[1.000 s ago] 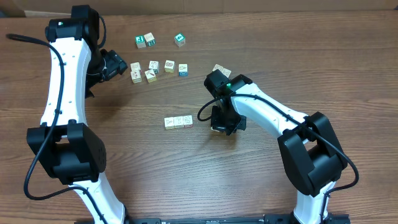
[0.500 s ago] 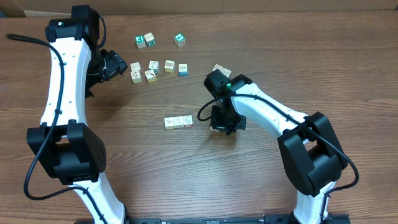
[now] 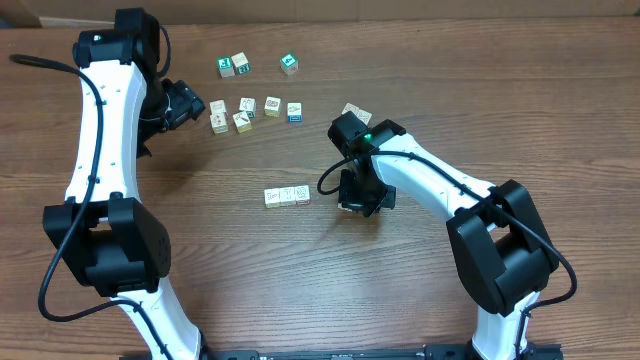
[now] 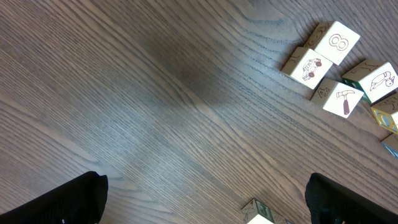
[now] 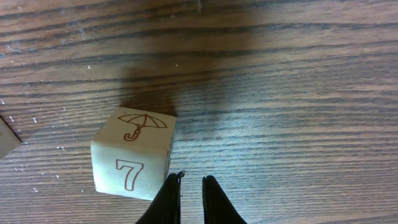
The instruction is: Form a horizontal line
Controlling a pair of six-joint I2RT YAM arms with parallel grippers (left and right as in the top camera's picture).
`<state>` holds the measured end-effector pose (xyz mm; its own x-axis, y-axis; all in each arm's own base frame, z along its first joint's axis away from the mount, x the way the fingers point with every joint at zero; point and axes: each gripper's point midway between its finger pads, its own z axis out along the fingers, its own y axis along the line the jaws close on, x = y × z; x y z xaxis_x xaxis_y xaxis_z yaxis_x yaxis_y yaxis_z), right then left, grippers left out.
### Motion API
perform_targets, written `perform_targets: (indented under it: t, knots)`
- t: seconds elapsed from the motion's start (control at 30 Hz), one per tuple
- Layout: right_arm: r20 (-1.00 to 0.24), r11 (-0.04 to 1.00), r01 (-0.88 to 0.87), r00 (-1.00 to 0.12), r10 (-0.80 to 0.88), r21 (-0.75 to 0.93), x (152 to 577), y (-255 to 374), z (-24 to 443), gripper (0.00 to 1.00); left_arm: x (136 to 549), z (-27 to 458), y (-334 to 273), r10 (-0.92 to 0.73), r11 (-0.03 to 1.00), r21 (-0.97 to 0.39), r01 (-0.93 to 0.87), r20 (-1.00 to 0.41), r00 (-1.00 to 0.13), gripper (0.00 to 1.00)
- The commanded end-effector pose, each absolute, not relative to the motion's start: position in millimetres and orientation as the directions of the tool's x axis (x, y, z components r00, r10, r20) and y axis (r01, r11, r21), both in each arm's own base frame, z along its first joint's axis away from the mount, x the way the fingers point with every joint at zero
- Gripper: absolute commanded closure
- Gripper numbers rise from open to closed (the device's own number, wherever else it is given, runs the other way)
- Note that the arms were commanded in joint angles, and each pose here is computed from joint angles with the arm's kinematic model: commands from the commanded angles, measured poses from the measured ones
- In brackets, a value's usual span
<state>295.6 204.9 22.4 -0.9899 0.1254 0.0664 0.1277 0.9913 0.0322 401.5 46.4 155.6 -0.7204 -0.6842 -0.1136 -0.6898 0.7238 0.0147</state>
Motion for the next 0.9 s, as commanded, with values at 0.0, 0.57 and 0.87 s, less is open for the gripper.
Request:
perform_targets:
  t: [0.0,0.57,0.87]
  knots:
    - [0.042,0.99,0.137,-0.99,0.136,0.04,298.4,204.4,28.9,0.9,400.8,150.9,43.5,-0.676,0.732,0.027,-0.681,-0.103,-0.73,0.0]
    - [0.029,0.99,0.137,-0.99,0.136,0.023,300.1,201.1,28.7,0.89,400.8,150.9,43.5,-0.676,0.732,0.027,-0.681,-0.103,-0.73,0.0]
    - [0.029,0.99,0.137,-0.99,0.136,0.023,300.1,201.1,28.7,0.88,400.8,150.9,43.5,-0.676,0.732,0.027,-0.681,-0.103,-0.73,0.0]
